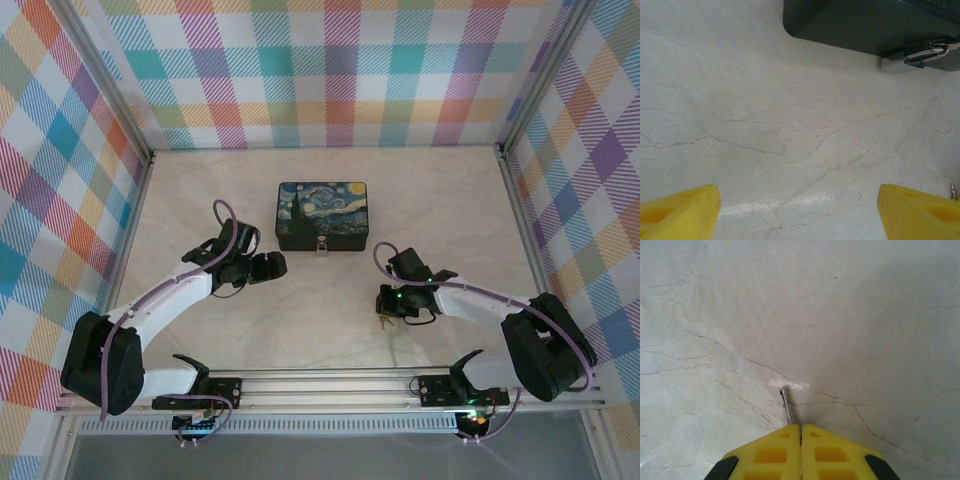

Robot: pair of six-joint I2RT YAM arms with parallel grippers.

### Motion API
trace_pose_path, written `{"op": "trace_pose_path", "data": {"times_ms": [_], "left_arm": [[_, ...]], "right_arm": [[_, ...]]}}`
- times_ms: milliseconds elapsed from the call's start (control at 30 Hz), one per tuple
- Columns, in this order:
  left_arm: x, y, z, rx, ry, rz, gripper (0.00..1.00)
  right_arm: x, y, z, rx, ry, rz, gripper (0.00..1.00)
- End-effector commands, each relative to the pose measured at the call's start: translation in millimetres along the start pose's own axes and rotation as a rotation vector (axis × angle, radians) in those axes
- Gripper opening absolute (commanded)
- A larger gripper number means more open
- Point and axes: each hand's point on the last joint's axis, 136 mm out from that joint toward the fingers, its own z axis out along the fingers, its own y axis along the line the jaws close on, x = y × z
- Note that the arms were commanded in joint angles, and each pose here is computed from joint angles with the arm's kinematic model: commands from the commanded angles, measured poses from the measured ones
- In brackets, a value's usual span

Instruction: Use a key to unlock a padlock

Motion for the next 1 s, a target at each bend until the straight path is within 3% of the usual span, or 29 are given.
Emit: {"op": "trace_pose_path", "data": {"times_ms": [0, 167, 333, 467, 700, 967], "left_arm": [[-2, -6, 0, 0.014, 0.009, 0.005, 0.82], [-6, -28, -3, 0.105, 0.039, -0.012, 0.81], [-5, -73, -4, 0.314, 0.126, -0.005, 0.80], [0, -94, -3, 0.399, 0.173, 0.022, 0.80], [21, -144, -10, 0.624, 0.281, 0.158, 0.78], [30, -154, 0, 0.698, 0.333, 0.188, 0.74]], "right_arm": [[17, -11, 4, 0.020, 0.039, -0.001, 0.00], [2, 16, -12, -0.108, -0.049, -0.078, 0.00], [-9, 37, -29, -0.213, -0.143, -0.161, 0.00], [-11, 46, -34, -0.250, -0.150, -0.192, 0.00], [-17, 91, -54, -0.456, -0.151, -0.259, 0.00], [-33, 124, -80, -0.631, -0.149, -0.278, 0.00]]}}
